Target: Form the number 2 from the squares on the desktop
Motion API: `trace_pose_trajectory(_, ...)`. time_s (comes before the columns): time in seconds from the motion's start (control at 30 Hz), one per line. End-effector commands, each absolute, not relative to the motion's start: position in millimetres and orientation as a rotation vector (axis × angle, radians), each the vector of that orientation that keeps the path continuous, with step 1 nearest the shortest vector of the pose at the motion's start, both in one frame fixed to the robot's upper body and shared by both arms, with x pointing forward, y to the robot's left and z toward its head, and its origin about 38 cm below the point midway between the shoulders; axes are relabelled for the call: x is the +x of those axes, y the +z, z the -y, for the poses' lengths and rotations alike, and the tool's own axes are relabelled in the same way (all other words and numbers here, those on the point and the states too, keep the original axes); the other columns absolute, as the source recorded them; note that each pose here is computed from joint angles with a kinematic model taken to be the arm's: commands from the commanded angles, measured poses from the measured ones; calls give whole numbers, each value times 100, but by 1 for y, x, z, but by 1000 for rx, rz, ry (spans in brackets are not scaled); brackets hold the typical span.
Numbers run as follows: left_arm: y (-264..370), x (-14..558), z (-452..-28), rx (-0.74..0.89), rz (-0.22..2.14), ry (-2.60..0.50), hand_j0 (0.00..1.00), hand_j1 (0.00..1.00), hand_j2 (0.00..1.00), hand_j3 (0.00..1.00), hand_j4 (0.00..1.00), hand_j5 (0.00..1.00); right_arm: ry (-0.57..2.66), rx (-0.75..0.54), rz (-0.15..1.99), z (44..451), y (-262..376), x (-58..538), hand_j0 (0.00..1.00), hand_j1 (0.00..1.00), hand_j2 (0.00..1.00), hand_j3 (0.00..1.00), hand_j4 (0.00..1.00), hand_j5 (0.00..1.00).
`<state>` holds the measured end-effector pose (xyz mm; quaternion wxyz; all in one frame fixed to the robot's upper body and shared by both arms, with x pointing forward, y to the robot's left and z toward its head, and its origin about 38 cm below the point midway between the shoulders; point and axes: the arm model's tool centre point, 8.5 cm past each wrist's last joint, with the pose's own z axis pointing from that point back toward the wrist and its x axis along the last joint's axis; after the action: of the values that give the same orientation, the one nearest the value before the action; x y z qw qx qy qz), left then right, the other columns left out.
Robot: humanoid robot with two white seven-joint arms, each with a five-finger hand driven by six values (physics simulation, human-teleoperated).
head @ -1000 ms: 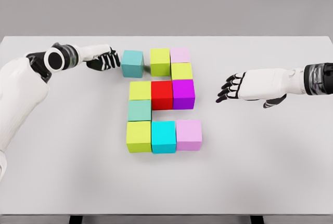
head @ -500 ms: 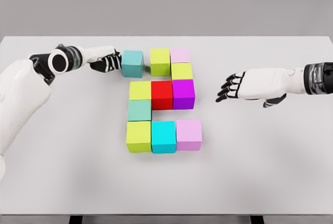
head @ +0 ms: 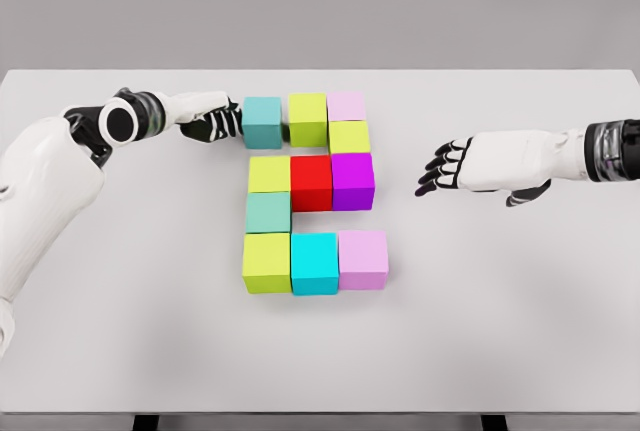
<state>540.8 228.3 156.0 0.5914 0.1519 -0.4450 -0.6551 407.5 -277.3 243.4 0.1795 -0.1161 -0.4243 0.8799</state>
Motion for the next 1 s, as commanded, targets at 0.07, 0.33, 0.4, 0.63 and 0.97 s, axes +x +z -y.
trace_pose_trajectory(0.07,156,541,-227,349,1039,-1522,50,50,50,50,50,50,2482,-327,1203,277,244,408,100,100,100,100,100,100)
trace_pose_trajectory(0.33,155,540,-226,347,1040,-1526,50,50,50,50,50,50,2482,-331,1204,277,245,408,100,100,100,100,100,100)
trace_pose_trajectory(0.4,155,540,-222,342,1045,-1528,50,50,50,50,50,50,2482,-331,1204,277,245,408,100,100,100,100,100,100)
trace_pose_trajectory(0.63,156,541,-224,343,1043,-1523,50,50,50,50,50,50,2483,-330,1207,276,245,408,100,100,100,100,100,100)
trace_pose_trajectory(0.97,226,484,-353,205,1415,-1620,100,100,100,100,100,100,2476,-347,1218,278,251,409,100,100,100,100,100,100)
